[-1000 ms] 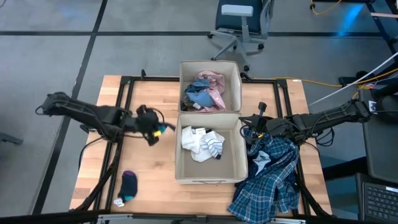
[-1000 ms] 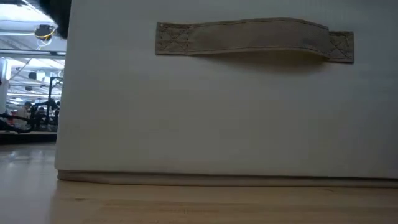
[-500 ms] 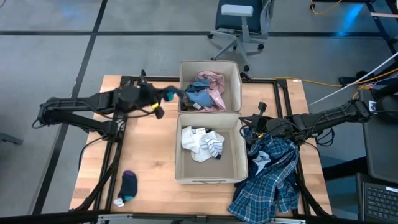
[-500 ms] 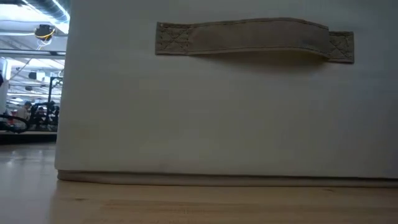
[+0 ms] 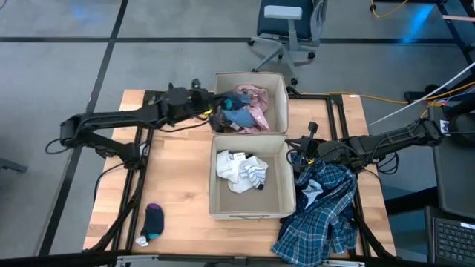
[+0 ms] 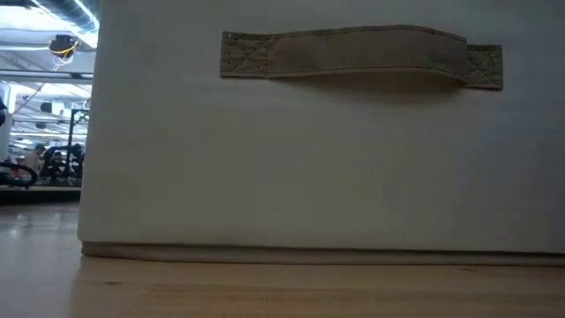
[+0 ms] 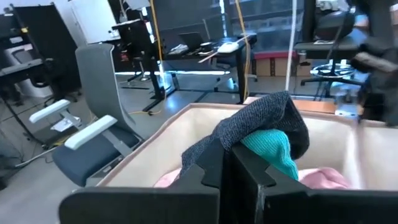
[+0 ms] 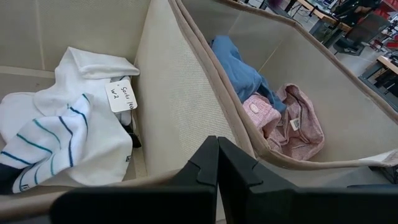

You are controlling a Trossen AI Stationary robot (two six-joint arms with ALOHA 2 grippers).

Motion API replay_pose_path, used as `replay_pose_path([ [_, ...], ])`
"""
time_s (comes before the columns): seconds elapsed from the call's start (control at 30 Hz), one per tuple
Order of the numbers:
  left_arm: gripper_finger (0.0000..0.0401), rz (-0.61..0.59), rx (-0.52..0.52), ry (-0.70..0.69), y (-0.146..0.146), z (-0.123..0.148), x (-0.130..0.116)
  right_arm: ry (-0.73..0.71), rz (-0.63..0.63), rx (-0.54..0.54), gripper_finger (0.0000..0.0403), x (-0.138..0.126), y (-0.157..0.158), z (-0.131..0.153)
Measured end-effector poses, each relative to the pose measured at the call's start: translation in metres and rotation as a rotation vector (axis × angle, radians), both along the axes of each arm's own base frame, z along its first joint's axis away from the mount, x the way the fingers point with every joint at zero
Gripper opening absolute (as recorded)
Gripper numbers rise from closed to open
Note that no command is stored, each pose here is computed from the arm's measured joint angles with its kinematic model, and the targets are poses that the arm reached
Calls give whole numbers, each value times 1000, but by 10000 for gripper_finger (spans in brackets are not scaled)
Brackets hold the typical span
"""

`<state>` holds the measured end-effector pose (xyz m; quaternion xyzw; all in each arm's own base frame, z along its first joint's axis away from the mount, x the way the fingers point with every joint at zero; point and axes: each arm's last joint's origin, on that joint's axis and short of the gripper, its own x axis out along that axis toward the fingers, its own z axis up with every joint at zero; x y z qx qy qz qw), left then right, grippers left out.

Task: Sort clothes
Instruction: Put the dark blue sock into the top laundry organizer

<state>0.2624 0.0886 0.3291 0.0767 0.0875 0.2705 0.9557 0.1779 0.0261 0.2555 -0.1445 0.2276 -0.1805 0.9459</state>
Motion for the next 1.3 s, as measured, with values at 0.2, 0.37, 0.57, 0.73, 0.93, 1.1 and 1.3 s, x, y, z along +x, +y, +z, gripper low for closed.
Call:
replay_pose_path([
  [0.2,7,38,-4,14,21,-26,26,-1,0,1,7,0,0,0],
  [0.37,19,51,2,53,29,-38,33,-1,-1,2,7,0,0,0],
  [0.57,76,69,-26,60,33,-41,31,-1,-1,2,7,0,0,0],
  [0.73,131,73,-54,77,32,-39,32,-1,-1,3,7,0,0,0],
  [0.93,170,65,-127,228,28,-24,33,-1,-1,3,7,0,0,0],
  [1.1,170,-1,-132,327,5,-3,28,0,-1,3,7,0,0,0],
  [1.3,163,-87,-154,358,-34,22,7,2,-1,2,7,0,0,0],
])
